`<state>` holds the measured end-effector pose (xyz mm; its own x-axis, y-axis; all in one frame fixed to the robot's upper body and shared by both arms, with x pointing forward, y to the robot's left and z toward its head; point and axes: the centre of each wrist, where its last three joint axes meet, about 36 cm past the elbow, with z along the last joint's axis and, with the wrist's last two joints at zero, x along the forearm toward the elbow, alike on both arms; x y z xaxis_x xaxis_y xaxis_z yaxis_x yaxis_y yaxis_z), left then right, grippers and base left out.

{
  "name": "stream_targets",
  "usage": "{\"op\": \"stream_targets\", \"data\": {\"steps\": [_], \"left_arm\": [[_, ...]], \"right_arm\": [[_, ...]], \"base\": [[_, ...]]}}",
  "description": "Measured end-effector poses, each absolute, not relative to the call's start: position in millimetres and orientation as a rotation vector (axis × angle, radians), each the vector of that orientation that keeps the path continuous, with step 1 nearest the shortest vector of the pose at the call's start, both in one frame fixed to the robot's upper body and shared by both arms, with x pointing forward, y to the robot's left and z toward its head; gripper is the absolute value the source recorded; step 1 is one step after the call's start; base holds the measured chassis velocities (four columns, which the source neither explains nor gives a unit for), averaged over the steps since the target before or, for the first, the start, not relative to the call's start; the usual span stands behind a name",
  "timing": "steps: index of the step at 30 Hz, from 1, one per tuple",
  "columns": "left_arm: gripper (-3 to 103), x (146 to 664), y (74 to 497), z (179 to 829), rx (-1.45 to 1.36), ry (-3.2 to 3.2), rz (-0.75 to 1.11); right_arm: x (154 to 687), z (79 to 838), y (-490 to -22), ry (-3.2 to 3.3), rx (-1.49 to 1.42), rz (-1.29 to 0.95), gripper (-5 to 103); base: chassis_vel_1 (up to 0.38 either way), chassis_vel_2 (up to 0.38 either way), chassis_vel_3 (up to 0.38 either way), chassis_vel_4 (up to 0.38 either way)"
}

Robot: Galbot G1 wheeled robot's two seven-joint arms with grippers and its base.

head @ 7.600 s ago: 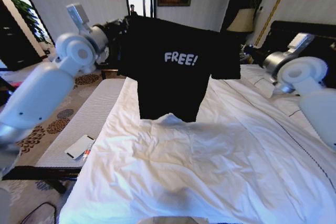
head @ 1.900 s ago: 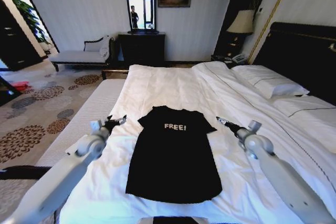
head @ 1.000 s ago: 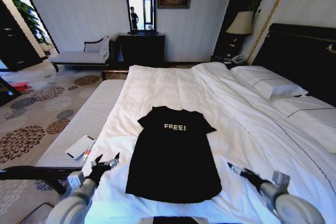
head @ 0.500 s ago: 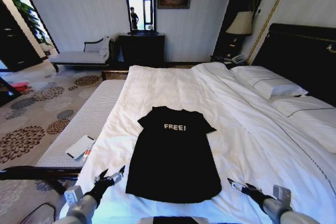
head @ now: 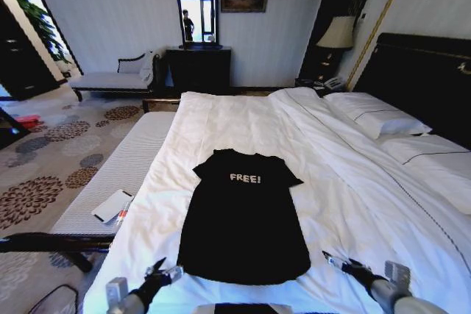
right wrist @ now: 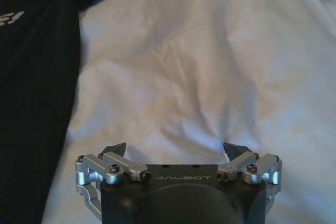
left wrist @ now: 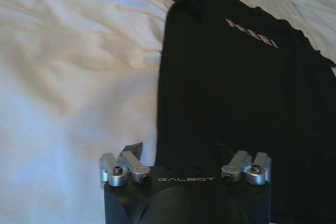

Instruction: Fold the clothes on the bed.

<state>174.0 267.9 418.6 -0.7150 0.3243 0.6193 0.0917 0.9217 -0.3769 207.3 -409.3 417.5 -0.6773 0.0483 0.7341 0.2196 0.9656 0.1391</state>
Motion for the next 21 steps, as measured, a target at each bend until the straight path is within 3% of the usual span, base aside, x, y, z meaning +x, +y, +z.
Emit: {"op": "stream_targets", "data": {"steps": [4, 5, 9, 11, 12, 14, 17, 21], "left_arm": [[66, 175.3, 268.6, 416.2, -0.307, -2.321, 0.413], [66, 175.3, 268.6, 416.2, -0.307, -2.321, 0.413], [44, 165.6, 272.9, 410.3, -0.298, -2.3, 0.384], [44, 164.0, 273.9, 409.3, -0.296, -2.298, 0.378], [33, 162.3, 275.8, 407.7, -0.292, -2.298, 0.371], [33, 162.1, 276.8, 406.9, -0.288, -2.3, 0.37], [17, 163.5, 277.3, 405.4, -0.277, -2.31, 0.38], [7, 162.9, 275.5, 404.9, -0.272, -2.31, 0.395]], "right_arm": [[209.0, 418.1, -407.8, -2.309, -0.187, -0.272, 100], [209.0, 418.1, -407.8, -2.309, -0.187, -0.272, 100], [212.5, 416.5, -406.6, -2.312, -0.193, -0.276, 100], [213.0, 415.8, -406.7, -2.311, -0.195, -0.277, 100], [213.9, 414.6, -407.3, -2.31, -0.197, -0.278, 100], [214.5, 413.8, -407.8, -2.31, -0.199, -0.279, 100], [214.7, 412.5, -408.5, -2.304, -0.199, -0.289, 100], [211.8, 416.5, -404.4, -2.291, -0.178, -0.308, 100]], "base": [[0.0, 0.0, 0.0, 0.0], [0.0, 0.0, 0.0, 0.0], [0.0, 0.0, 0.0, 0.0], [0.0, 0.0, 0.0, 0.0], [0.0, 0.0, 0.0, 0.0], [0.0, 0.0, 0.0, 0.0], [0.0, 0.0, 0.0, 0.0], [0.0, 0.0, 0.0, 0.0]]}}
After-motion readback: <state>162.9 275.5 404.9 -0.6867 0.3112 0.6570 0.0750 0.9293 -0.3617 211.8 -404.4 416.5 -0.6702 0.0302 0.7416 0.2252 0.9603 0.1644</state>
